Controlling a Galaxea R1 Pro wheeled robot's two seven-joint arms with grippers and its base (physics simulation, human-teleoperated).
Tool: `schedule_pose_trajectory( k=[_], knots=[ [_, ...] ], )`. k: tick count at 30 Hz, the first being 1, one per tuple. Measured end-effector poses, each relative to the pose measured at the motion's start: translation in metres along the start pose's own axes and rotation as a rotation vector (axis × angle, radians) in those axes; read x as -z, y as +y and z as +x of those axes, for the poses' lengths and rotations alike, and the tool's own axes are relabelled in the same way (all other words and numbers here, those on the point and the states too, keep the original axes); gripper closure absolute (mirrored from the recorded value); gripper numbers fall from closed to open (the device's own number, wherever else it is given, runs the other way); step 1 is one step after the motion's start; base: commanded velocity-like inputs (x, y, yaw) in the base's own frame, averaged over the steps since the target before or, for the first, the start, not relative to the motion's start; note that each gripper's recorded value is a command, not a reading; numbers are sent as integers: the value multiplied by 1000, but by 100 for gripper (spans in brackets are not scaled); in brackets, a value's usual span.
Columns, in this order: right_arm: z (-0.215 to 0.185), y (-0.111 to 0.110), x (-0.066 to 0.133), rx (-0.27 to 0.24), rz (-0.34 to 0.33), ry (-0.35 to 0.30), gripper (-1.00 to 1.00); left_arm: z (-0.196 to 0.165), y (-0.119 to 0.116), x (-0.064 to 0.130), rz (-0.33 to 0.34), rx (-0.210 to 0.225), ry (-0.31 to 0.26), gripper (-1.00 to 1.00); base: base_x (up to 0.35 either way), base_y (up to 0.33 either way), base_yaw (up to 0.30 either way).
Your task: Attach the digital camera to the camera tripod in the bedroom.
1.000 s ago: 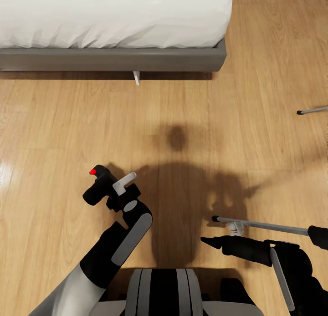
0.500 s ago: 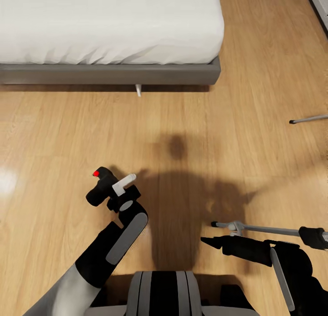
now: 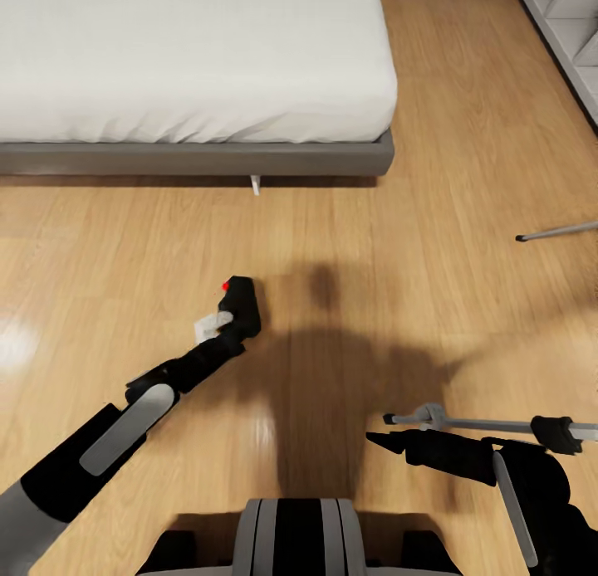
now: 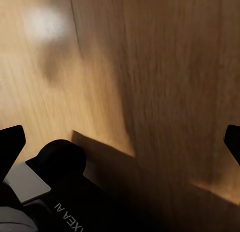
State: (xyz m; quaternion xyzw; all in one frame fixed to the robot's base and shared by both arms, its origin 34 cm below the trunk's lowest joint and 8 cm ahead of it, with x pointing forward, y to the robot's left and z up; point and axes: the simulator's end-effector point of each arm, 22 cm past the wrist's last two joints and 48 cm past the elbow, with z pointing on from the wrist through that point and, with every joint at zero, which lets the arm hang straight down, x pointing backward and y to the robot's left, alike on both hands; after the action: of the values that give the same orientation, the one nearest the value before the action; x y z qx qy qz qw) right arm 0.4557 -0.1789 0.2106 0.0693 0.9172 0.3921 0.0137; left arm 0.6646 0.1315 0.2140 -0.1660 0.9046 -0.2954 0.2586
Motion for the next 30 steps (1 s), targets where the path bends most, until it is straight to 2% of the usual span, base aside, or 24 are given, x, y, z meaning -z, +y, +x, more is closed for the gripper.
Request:
schedule_pose_trajectory(
  k=[4,5,8,9,11,14,22,30],
  knots=[
    [-4,5,4,12,-3,-11,-100,-16,-35,24,247,-3,2,100,0,0,0],
    [-5,8,4,15,-5,-14,-100,-20,-50,37,353,-10,7,100,0,0,0],
    [-8,12,7,24,-9,-22,-100,-21,-71,59,494,-28,19,100,0,0,0],
    [-9,14,7,27,-11,-25,-100,-18,-81,70,567,-34,33,100,0,0,0],
    [-11,17,9,32,-13,-30,-100,-16,-90,82,630,-42,43,100,0,0,0],
    [-14,22,12,41,-16,-39,-100,-14,-101,98,718,-47,56,100,0,0,0],
    [-21,33,20,65,-21,-61,-100,-18,-117,126,845,-60,57,100,0,0,0],
    [-28,43,30,89,-25,-83,-100,-26,-123,140,886,-75,45,100,0,0,0]
  ],
)
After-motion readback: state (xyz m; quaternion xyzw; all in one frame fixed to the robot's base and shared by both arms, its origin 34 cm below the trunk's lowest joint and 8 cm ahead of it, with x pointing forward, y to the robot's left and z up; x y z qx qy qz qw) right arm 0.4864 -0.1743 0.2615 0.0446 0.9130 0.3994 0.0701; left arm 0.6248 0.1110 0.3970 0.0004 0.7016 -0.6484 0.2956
